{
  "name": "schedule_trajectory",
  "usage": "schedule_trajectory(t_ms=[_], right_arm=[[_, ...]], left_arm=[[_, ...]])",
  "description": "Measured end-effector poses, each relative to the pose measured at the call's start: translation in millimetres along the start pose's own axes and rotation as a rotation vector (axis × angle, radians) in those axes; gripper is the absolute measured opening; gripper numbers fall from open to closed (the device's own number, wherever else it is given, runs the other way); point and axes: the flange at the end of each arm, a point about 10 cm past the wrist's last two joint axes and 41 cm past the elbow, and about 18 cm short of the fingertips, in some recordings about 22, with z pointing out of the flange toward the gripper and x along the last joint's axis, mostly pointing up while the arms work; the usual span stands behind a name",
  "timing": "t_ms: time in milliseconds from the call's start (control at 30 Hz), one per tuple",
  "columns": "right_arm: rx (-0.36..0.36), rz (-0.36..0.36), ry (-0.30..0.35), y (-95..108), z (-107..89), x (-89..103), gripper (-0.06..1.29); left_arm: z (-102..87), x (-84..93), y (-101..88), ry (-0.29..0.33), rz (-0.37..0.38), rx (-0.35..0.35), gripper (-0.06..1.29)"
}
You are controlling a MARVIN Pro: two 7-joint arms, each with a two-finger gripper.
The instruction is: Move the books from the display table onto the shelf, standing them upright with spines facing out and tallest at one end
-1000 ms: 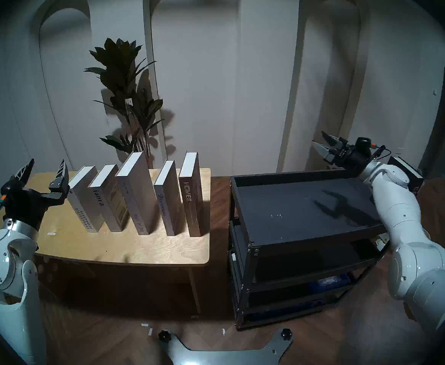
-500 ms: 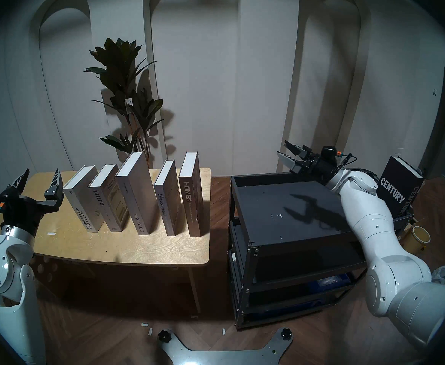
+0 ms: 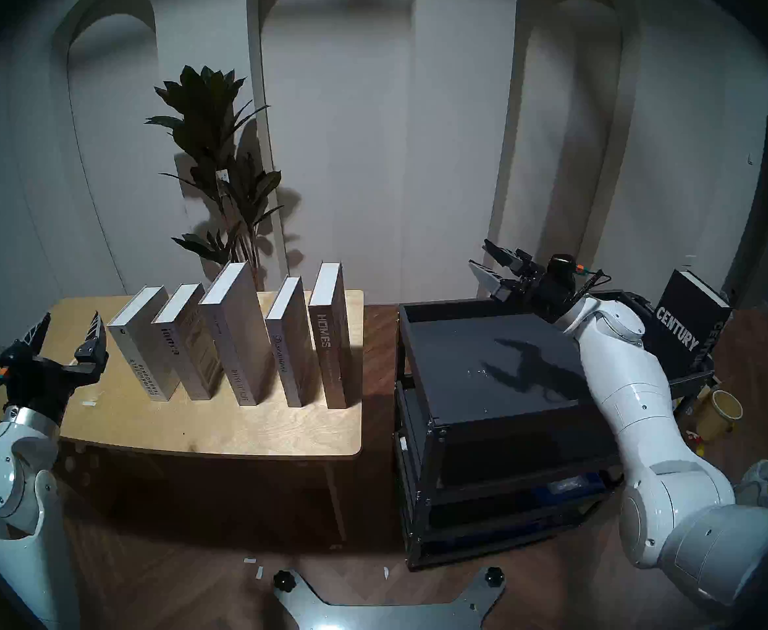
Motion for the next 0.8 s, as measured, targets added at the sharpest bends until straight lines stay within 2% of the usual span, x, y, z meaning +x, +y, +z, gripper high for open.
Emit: schedule_trajectory(t_ms=[500,800], right_arm=[[-0.069,-0.076,0.034,-13.9,-17.5,10.9,1.22],[-0.122,-0.106,0.042,-24.9,-34.0,13.0,1.22]], left_arm=[[2.0,0.4,7.1,0.011,-0.047,-0.051,1.28],[7.5,-8.6,12.3,-0.002,-0.082,-0.088,1.28]])
